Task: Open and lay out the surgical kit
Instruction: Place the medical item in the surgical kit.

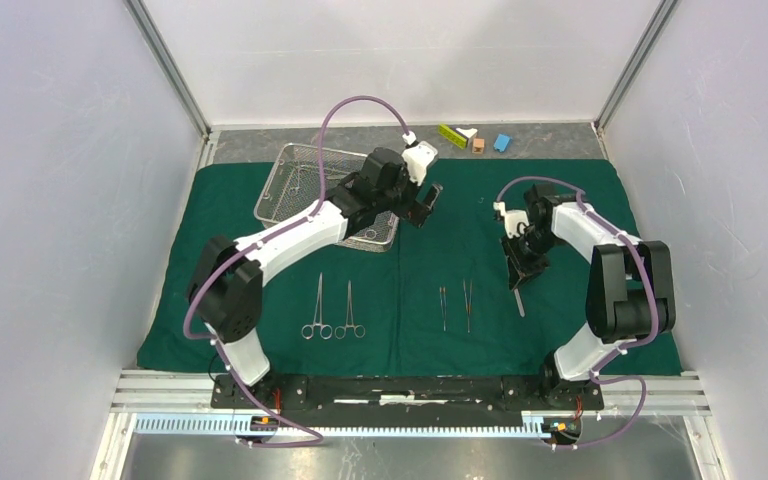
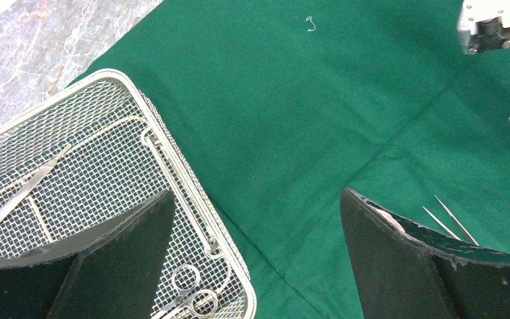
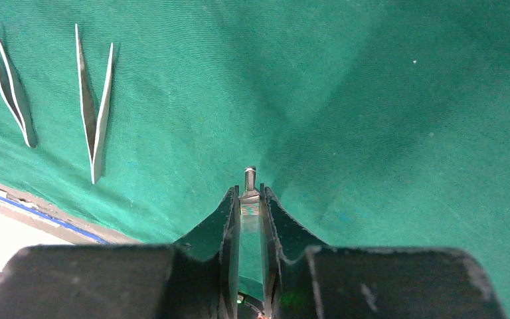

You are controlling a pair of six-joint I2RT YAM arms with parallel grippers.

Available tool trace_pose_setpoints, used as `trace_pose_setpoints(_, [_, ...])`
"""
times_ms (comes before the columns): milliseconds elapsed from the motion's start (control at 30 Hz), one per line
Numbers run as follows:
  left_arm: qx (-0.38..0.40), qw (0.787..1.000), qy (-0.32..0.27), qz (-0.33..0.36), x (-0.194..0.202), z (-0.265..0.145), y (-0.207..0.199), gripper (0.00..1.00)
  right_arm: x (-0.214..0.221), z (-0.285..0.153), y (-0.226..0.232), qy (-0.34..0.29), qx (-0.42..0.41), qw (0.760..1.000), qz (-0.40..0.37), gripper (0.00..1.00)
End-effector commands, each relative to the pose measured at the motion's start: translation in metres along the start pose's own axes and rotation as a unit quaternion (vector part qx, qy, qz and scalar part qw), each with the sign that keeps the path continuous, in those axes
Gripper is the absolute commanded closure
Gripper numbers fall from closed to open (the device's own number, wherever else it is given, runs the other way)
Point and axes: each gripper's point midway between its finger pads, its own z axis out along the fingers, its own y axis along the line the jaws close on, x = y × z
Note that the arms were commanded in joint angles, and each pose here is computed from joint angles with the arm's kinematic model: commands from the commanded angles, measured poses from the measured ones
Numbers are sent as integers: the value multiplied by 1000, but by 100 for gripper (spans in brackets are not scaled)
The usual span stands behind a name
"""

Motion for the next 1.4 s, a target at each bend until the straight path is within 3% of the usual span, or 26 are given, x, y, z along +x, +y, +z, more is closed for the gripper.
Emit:
trace_pose_setpoints(0, [-12,1000,-8,-9,-19,7,5,0,1,2,-3,-3,10,1000,13,97])
trace_pose_setpoints(233, [-10,1000,6,-15,-18,22,5,0,32,18,4,10,-17,997,75,89])
trace_pose_setpoints(633, [-9,1000,12,-14,-16,26,3,0,20,-1,-8,-30,-12,996,86,95])
trace_pose_setpoints(1367, [-2,1000,12,-19,-16,24,0,0,13,4,-16,-11,-11,997,82,97])
